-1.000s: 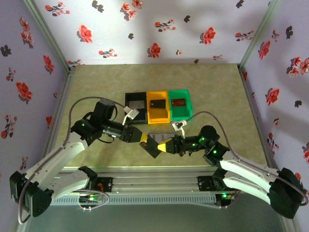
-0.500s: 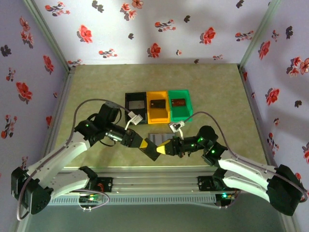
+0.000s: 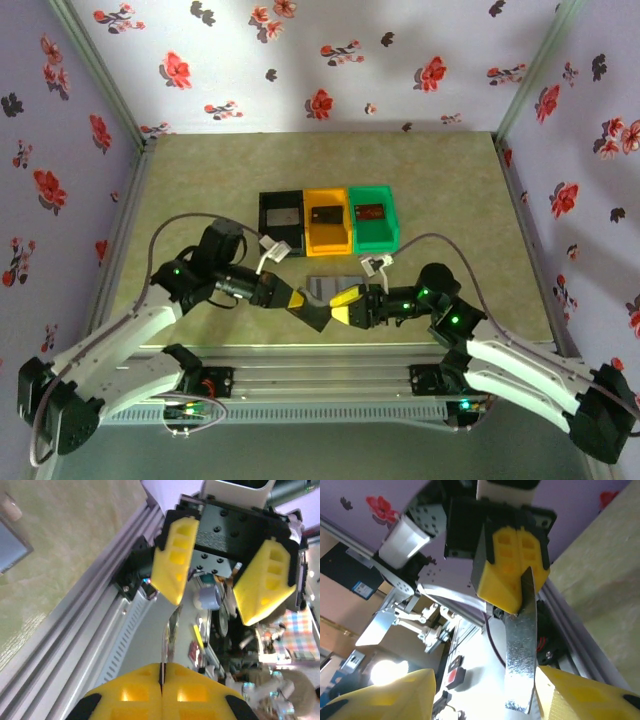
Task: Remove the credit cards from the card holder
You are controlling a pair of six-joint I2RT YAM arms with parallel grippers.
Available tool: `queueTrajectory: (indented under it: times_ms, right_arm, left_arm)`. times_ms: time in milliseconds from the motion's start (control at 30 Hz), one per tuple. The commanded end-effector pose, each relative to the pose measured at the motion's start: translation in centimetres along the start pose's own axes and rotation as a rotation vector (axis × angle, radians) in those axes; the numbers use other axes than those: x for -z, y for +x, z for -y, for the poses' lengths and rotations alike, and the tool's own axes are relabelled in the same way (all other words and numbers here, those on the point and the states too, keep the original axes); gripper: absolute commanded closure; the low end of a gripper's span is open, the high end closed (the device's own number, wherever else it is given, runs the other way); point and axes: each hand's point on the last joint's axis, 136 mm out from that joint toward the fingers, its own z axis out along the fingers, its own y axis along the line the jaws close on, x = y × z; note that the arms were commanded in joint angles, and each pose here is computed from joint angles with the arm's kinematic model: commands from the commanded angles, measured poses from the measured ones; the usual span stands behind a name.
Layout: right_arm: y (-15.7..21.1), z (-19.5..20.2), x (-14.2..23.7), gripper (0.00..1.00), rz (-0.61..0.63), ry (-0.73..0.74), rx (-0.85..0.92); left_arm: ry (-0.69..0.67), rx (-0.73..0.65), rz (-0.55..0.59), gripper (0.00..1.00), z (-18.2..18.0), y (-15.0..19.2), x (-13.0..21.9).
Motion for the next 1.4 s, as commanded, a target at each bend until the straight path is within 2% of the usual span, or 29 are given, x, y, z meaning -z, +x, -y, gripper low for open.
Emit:
queueTrajectory:
  times_ms: [0,167,367,567,733,1133,1233,1367]
  right_arm:
    - [-0.7,1.1,0.4,0.43,0.084,0.044,0.026]
    - [-1.6,1.3,0.2,0.42,0.144,0.017,0.013]
    - [-1.8,2.3,-0.2,0.43,0.14,0.048,0.009]
    - [-1.4,2.3,0.5,0.44,0.113,0.099,0.033]
    - [-1.2,2.5,1.9,0.44,0.139,0.163,0.053]
    - [-3.2,2.9,0.2,0.48,0.214,0.058,-0.011]
    - [-3.7,3.0,0.1,0.53,0.232,0.059,-0.006]
    - [-3.8,2.9,0.0,0.7,0.231,0.054,-0.005]
  left_arm:
    - [-0.004,0.028,0.199,1.0,-0.1,-3.3,0.5]
    - [0.049,0.045,0.312,1.0,0.2,-4.6,0.5]
    - [0.076,0.026,0.349,1.0,0.9,-4.5,0.1]
    - [0.048,0.016,0.371,1.0,0.6,-3.8,0.6]
    - [0.038,0.018,0.375,1.0,0.3,-3.5,0.8]
    - [0.091,0.004,0.384,1.0,1.9,-4.0,0.7]
    - [0.096,0.003,0.378,1.0,2.0,-3.7,0.5]
    - [0.093,0.003,0.383,1.0,1.9,-3.6,0.5]
